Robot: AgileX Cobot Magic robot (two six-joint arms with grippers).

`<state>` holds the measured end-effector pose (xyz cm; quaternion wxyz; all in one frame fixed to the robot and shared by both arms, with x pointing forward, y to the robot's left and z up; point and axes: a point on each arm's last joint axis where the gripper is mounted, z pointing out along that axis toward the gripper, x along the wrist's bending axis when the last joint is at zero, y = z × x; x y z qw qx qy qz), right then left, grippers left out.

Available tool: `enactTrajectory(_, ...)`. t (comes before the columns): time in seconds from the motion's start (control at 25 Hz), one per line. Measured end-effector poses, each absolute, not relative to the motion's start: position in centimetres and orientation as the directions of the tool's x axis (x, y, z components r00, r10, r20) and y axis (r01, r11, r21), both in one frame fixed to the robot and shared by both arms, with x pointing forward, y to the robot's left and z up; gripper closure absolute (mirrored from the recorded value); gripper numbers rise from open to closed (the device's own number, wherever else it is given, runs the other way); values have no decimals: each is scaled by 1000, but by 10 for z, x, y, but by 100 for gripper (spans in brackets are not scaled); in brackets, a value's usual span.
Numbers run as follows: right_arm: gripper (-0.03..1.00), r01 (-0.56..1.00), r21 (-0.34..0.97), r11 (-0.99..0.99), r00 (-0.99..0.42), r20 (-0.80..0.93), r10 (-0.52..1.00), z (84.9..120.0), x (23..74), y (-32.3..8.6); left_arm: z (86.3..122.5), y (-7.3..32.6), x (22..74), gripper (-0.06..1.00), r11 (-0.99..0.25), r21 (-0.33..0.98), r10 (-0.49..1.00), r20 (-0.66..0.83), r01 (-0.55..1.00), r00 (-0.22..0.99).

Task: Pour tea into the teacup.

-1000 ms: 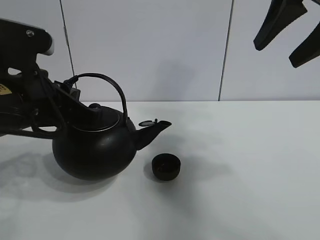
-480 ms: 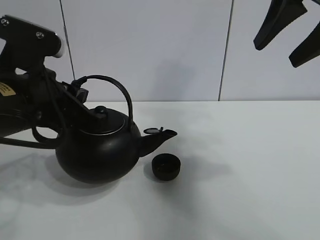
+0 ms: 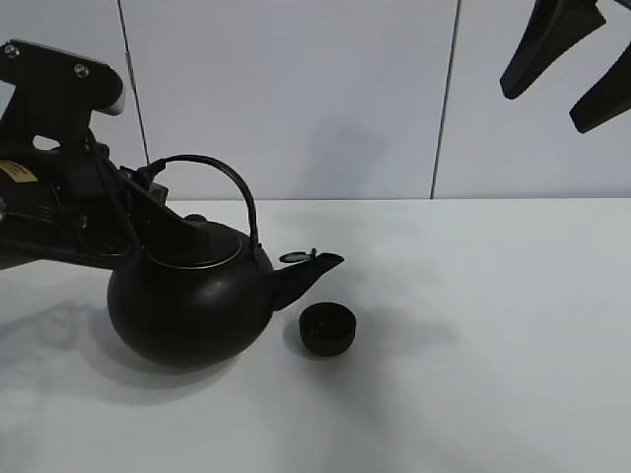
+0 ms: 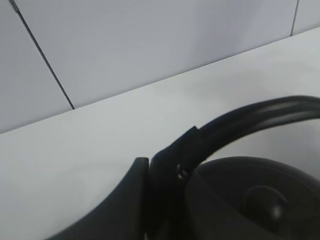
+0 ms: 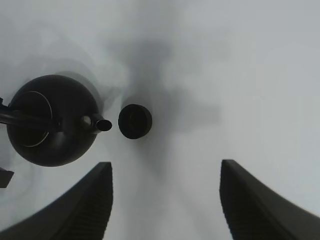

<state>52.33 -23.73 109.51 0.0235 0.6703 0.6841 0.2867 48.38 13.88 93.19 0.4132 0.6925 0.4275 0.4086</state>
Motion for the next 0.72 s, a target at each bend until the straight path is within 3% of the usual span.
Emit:
enactTrajectory(0.28, 54, 904, 424, -63, -100, 352, 931, 1095, 523, -237, 931, 138, 484, 84, -394, 891, 891, 310, 225, 331)
enactTrajectory(0.72, 54, 904, 424, -63, -100, 352, 931, 1095, 523, -237, 930, 139, 484, 84, -441, 870, 870, 355, 220, 341)
